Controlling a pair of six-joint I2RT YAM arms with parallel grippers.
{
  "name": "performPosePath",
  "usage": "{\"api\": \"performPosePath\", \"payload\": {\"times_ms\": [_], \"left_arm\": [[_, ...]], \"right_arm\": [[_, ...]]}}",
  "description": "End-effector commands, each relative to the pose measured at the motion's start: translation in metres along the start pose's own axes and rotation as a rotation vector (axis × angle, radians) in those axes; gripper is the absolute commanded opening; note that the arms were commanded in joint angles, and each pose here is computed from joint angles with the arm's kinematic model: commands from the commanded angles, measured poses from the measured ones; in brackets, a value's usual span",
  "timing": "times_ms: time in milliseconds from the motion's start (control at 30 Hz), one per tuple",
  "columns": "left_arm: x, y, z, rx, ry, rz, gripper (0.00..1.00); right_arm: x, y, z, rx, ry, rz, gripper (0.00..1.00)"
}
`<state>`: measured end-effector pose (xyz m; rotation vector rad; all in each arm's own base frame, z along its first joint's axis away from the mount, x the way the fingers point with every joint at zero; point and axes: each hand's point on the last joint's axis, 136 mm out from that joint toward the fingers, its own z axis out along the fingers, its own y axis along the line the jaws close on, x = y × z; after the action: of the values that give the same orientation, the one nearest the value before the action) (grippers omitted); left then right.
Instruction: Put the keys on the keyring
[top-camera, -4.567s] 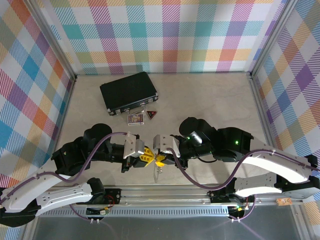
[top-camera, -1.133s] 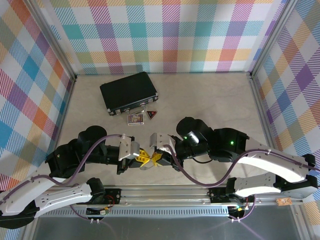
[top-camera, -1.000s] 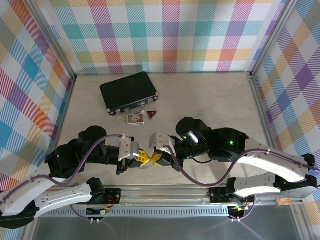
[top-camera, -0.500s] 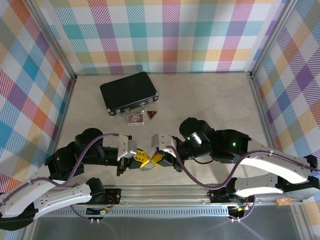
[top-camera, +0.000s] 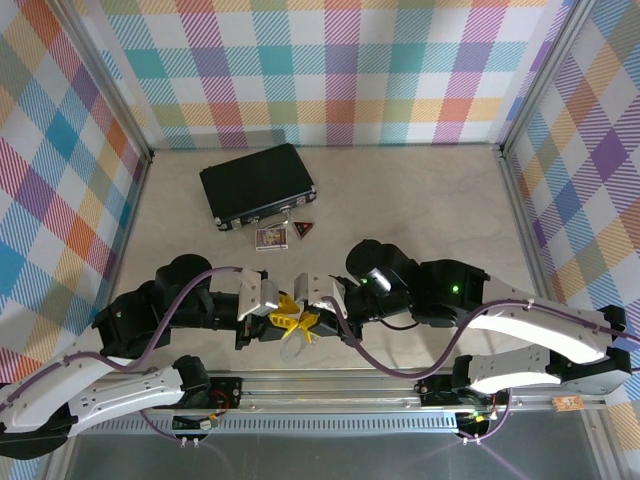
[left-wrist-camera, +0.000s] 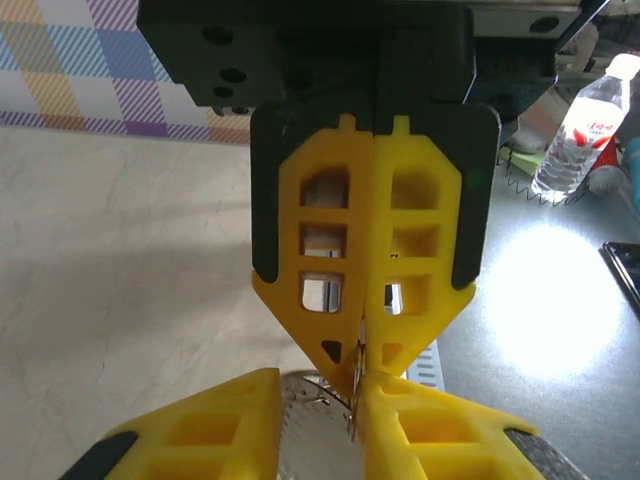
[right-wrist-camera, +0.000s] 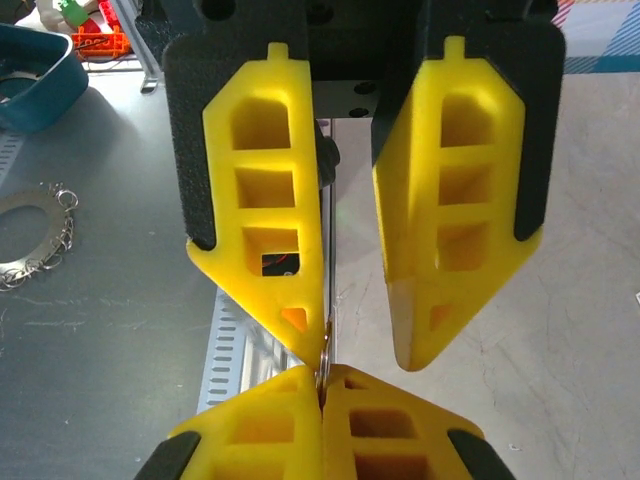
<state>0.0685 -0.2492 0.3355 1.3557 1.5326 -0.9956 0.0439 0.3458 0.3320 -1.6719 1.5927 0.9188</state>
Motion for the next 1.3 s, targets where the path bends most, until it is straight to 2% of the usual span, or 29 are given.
{"api": "performPosePath", "payload": {"times_ms": [0,67,200,267,467,567,700,800,933,1200,1267], "left_arm": [[-0.021,0.010,-0.007,-0.066,-0.054,0.043,0.26],[-0.020,0.011,-0.006,-0.068,-0.047,0.044,0.18],[-0.018,0.012,-0.007,-0.074,-0.038,0.051,0.12],[-0.018,0.011,-0.008,-0.072,-0.036,0.055,0.00],[-0.028,0.007,-0.012,-0.059,-0.085,0.057,0.00],[-0.039,0.001,-0.017,-0.040,-0.154,0.061,0.00],[-0.052,-0.006,-0.021,-0.005,-0.252,0.056,0.00],[-0.064,-0.009,-0.023,0.022,-0.356,0.042,0.00],[-0.069,-0.011,-0.022,0.046,-0.421,0.027,0.00],[-0.065,-0.013,-0.017,0.071,-0.429,0.004,0.00],[-0.063,-0.013,-0.017,0.070,-0.424,-0.001,0.00]], "right_arm": [[-0.021,0.012,-0.007,-0.041,-0.065,-0.038,0.00],[-0.021,0.012,-0.007,-0.040,-0.064,-0.041,0.00],[-0.022,0.011,-0.008,-0.038,-0.063,-0.045,0.00],[-0.022,0.011,-0.007,-0.037,-0.061,-0.046,0.00],[-0.027,0.011,-0.010,-0.029,-0.085,-0.058,0.00],[-0.030,0.012,-0.012,-0.023,-0.139,-0.058,0.12],[-0.040,0.014,-0.014,-0.022,-0.239,-0.060,0.19],[-0.040,0.012,-0.015,-0.005,-0.291,-0.053,0.19],[-0.041,0.014,-0.023,-0.004,-0.352,-0.046,0.17],[-0.039,0.014,-0.031,0.013,-0.400,-0.039,0.11],[-0.038,0.013,-0.030,0.017,-0.407,-0.040,0.07]]}}
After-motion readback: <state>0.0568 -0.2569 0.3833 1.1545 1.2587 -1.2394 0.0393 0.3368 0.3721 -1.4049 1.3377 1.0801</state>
